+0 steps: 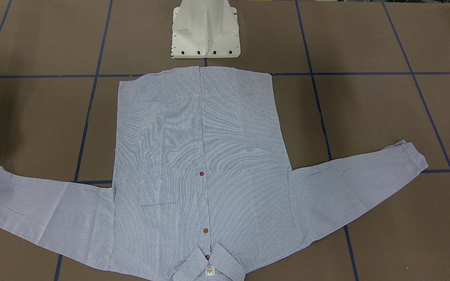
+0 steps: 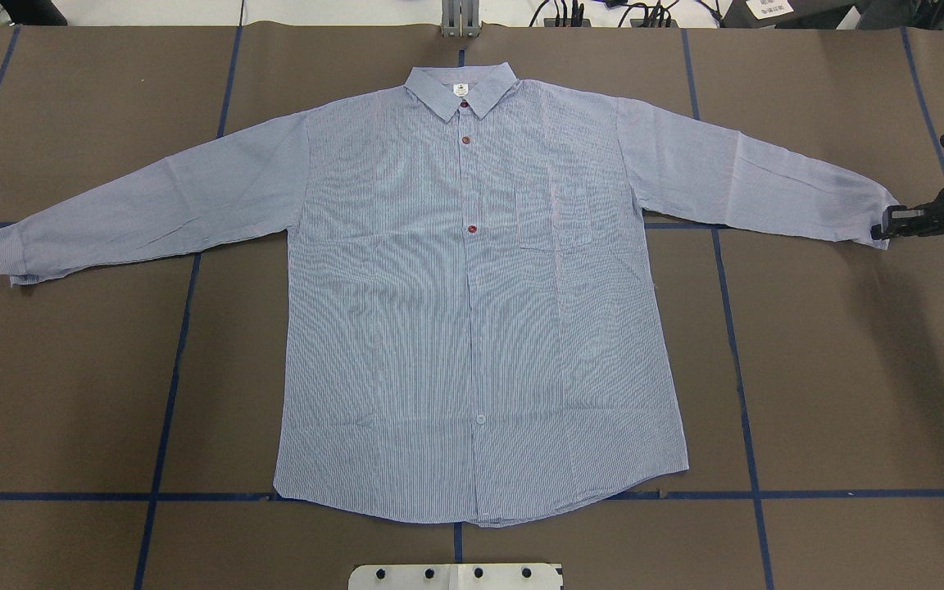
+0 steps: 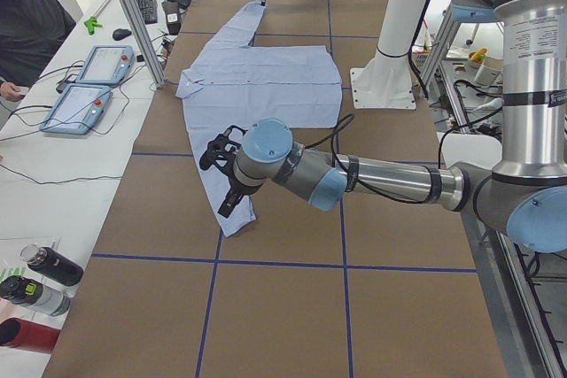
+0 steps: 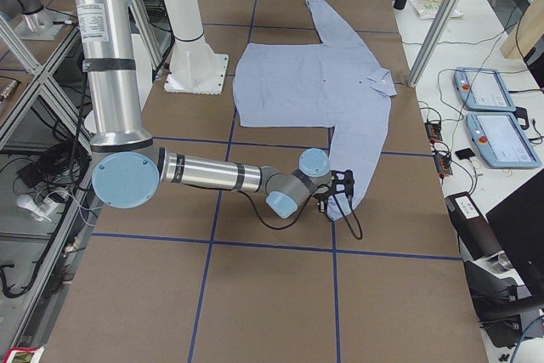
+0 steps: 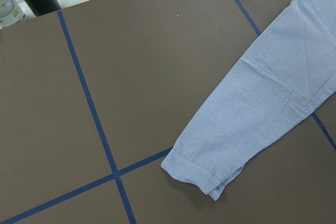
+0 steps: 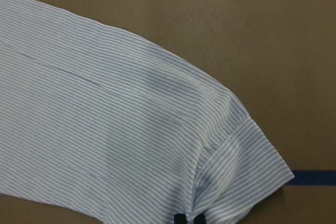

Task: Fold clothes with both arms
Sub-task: 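Grasp the cuff of the sleeve nearest the right gripper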

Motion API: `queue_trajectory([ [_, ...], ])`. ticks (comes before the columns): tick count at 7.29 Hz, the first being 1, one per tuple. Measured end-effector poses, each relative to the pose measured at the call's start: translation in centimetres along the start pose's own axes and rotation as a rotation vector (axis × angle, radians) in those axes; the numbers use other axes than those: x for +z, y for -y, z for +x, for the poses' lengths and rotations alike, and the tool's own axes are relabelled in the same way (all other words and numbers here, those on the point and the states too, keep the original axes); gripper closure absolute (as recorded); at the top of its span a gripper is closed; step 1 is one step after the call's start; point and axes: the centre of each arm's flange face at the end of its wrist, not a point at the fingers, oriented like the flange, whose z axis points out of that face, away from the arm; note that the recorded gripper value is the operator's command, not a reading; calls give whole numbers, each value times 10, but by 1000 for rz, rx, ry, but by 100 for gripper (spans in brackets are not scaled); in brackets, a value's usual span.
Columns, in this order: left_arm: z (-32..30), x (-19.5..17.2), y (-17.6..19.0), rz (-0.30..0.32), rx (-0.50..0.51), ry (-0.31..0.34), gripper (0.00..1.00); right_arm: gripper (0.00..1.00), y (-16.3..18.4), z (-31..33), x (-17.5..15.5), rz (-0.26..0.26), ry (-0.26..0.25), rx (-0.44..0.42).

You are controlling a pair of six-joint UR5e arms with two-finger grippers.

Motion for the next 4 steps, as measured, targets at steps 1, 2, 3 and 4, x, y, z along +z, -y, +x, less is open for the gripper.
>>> queue_trajectory([
  [1,0,0,0,-1,-1,0,0,100,15,-29,-8,4,7,16],
  [2,0,0,0,-1,-2,0,0,100,37,-74,-15,3,7,28],
  [3,-1,0,-1,-2,-2,0,0,100,58,-129,-17,2,3,37],
  [4,-1,1,-1,-2,-3,0,0,100,76,-198,-12,7,-8,52],
])
